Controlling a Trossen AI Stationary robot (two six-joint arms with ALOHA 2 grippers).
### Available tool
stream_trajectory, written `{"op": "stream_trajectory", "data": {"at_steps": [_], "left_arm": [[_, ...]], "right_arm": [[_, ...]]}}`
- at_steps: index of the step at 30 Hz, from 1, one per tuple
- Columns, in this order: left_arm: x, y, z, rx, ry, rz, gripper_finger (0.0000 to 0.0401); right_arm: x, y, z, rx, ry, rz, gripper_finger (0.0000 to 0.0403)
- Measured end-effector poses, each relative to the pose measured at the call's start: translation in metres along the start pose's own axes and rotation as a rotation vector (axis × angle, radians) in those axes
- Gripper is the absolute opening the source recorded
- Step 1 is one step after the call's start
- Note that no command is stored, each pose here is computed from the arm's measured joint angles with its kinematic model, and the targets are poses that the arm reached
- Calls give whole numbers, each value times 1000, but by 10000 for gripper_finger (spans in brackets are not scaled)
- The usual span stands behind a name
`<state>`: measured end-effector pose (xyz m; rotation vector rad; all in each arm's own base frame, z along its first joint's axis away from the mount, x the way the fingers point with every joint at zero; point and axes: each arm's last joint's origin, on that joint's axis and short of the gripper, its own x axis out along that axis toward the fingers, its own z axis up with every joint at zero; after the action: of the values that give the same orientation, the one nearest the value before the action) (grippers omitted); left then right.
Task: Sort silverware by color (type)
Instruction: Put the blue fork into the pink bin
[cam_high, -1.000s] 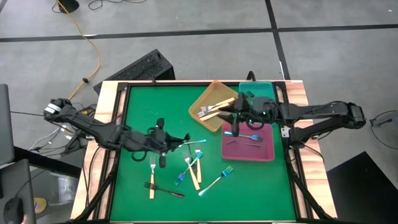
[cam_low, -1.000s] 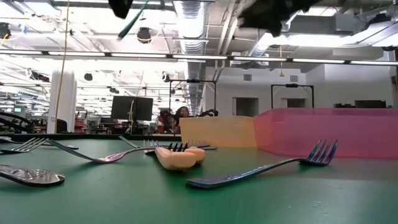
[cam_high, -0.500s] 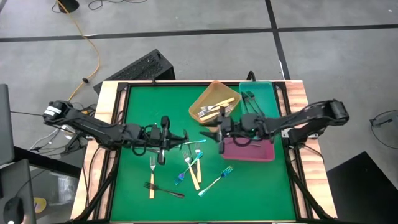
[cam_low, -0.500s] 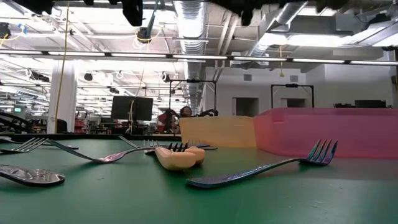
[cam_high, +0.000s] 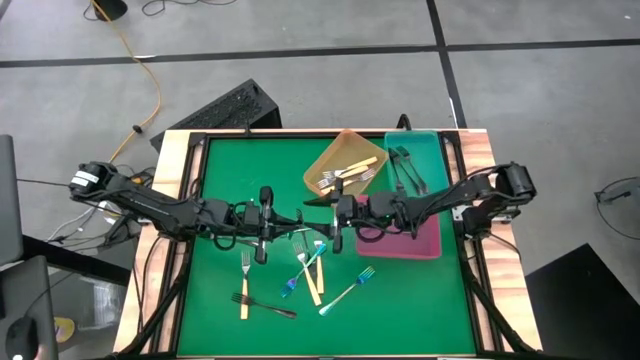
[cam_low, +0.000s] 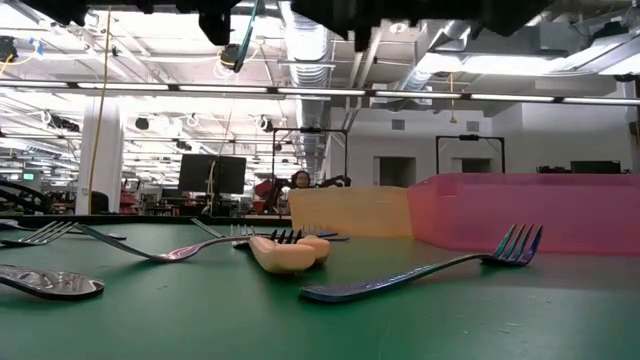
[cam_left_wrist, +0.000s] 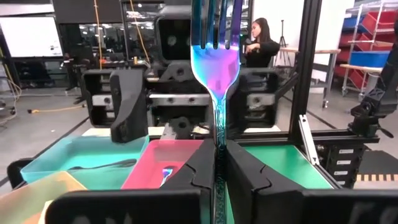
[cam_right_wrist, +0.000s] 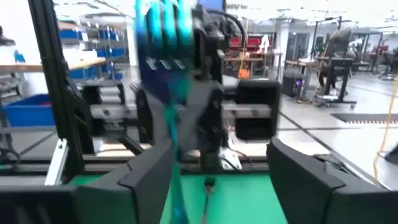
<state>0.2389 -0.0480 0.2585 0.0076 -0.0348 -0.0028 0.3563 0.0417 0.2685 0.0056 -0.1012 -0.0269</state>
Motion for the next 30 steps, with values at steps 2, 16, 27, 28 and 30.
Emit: {"op": "stream_trajectory", "data": {"at_steps": [2,16,27,28,30], "left_arm": [[0,0,0,0,0,1,6],[7,0,-9,9,31,5,5],[12,5,-11,-2,5,15,6],[12,5,-11,-2,1,15,6],[12,5,-11,-10,3,13,6]], "right_arm": [[5,2,2,-1,9,5,288],[14,8,17,-26,46,17,297],[14,8,13,-39,89,17,270],[14,8,13,-40,93,17,267],[14,8,13,-39,88,17,258]]}}
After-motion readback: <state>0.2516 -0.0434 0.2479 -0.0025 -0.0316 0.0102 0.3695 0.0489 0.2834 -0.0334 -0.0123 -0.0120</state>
